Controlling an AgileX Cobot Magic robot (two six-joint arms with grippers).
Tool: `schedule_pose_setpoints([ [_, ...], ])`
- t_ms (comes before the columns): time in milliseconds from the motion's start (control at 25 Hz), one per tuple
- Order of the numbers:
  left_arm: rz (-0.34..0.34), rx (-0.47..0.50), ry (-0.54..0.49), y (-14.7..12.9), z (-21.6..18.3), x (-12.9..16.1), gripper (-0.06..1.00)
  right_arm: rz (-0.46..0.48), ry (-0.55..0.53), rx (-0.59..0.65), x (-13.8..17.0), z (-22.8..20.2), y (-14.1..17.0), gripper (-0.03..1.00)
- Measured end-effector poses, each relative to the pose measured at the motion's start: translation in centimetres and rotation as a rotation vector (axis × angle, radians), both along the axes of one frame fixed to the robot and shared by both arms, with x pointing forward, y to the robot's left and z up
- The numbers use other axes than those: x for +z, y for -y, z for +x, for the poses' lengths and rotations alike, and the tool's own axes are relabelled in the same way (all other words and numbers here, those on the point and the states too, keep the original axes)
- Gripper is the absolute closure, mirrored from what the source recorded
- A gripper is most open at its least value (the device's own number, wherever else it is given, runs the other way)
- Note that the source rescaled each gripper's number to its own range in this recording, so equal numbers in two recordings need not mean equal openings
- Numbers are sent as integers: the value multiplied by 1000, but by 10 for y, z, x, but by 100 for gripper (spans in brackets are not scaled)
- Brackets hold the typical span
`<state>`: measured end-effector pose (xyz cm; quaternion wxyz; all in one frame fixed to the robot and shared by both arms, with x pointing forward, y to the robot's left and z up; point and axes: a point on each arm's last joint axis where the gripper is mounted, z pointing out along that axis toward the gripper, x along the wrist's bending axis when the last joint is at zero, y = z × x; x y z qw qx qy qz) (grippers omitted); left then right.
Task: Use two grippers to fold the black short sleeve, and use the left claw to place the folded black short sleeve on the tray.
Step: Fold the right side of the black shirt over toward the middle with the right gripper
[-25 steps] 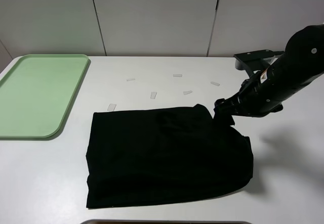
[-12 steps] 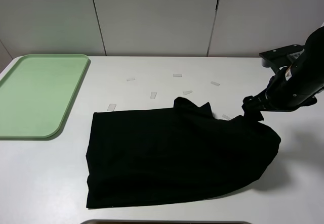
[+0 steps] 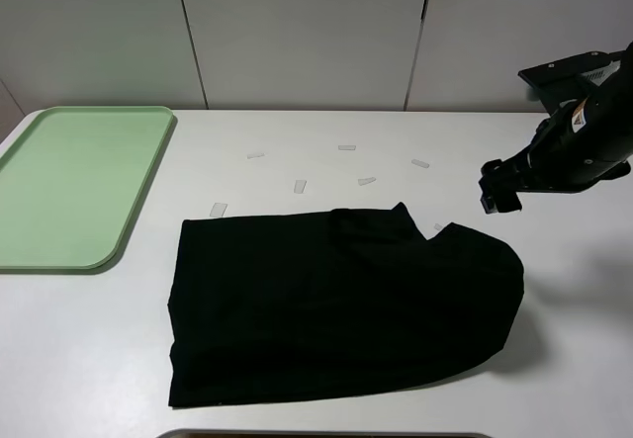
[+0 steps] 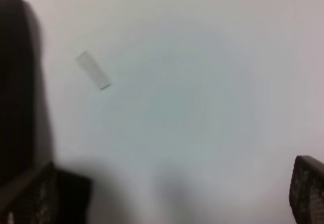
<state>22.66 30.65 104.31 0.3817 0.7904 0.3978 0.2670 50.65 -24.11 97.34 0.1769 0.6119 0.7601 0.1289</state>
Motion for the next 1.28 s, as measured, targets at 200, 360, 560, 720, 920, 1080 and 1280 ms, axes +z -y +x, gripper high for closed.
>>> schedule_pose_setpoints([
  [200, 0, 0, 0, 0, 0, 0, -5, -55, 12, -63, 2, 4, 25, -3],
  [360, 0, 0, 0, 0, 0, 0, -5, -32, -60, -210, -17, 1, 51, -3],
  [560, 0, 0, 0, 0, 0, 0, -5, 51, -173, -296, -48, -18, 48, -3],
  [720, 0, 0, 0, 0, 0, 0, -5, 107, -195, -263, -51, -23, 21, -3],
  [920, 0, 0, 0, 0, 0, 0, -5, 199, -181, -159, -47, -33, -29, -3],
  [1080, 0, 0, 0, 0, 0, 0, -5, 255, -212, -107, -45, -47, -60, -3],
  [1280, 0, 0, 0, 0, 0, 0, -5, 299, -245, -49, -44, -63, -87, -3],
])
